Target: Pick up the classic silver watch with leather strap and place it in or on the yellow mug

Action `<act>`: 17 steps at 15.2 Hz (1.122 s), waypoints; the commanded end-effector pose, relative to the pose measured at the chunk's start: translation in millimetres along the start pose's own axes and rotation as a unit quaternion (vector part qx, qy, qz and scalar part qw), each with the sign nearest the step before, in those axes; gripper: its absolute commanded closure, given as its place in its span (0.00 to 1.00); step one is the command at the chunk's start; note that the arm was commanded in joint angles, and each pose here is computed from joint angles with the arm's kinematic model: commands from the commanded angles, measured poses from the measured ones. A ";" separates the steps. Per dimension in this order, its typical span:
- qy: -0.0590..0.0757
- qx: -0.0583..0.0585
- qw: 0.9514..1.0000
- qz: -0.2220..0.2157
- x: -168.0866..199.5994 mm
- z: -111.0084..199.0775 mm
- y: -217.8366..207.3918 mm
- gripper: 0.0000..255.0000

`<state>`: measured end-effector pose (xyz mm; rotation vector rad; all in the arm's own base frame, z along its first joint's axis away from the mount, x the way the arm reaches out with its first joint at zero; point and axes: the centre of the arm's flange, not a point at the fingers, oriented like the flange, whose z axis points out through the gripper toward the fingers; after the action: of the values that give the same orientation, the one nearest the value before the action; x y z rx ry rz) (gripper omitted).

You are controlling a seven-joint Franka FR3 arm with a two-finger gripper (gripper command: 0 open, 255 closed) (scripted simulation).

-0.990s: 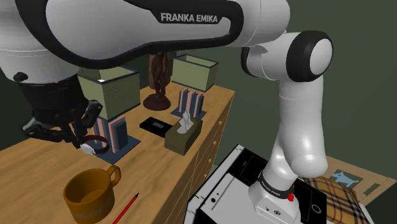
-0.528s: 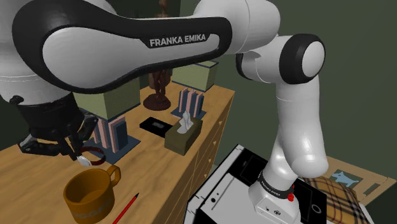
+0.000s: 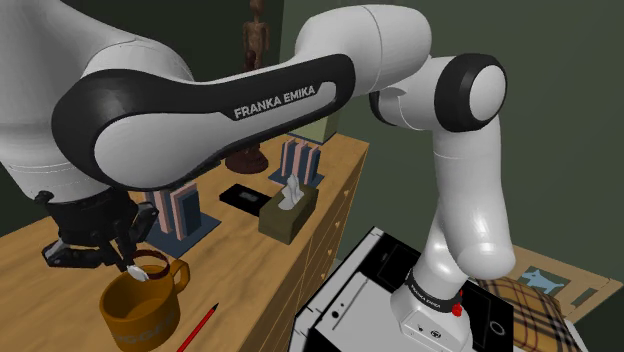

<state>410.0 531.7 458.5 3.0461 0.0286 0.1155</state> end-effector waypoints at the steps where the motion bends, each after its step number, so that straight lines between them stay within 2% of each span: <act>1: 0.000 0.000 1.000 0.000 -0.2 10.1 -1.1 1.00; 10: 0.000 0.000 1.000 0.000 -0.5 13.5 -1.4 1.00; 11: 0.000 0.000 1.000 0.000 -0.5 13.5 -1.4 0.00; 16: 0.000 0.000 1.000 0.000 -0.5 13.5 -1.4 0.00; 17: 0.000 0.000 1.000 0.000 -0.5 0.4 -1.5 0.00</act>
<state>409.7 533.4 450.7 3.0468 0.0285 0.1163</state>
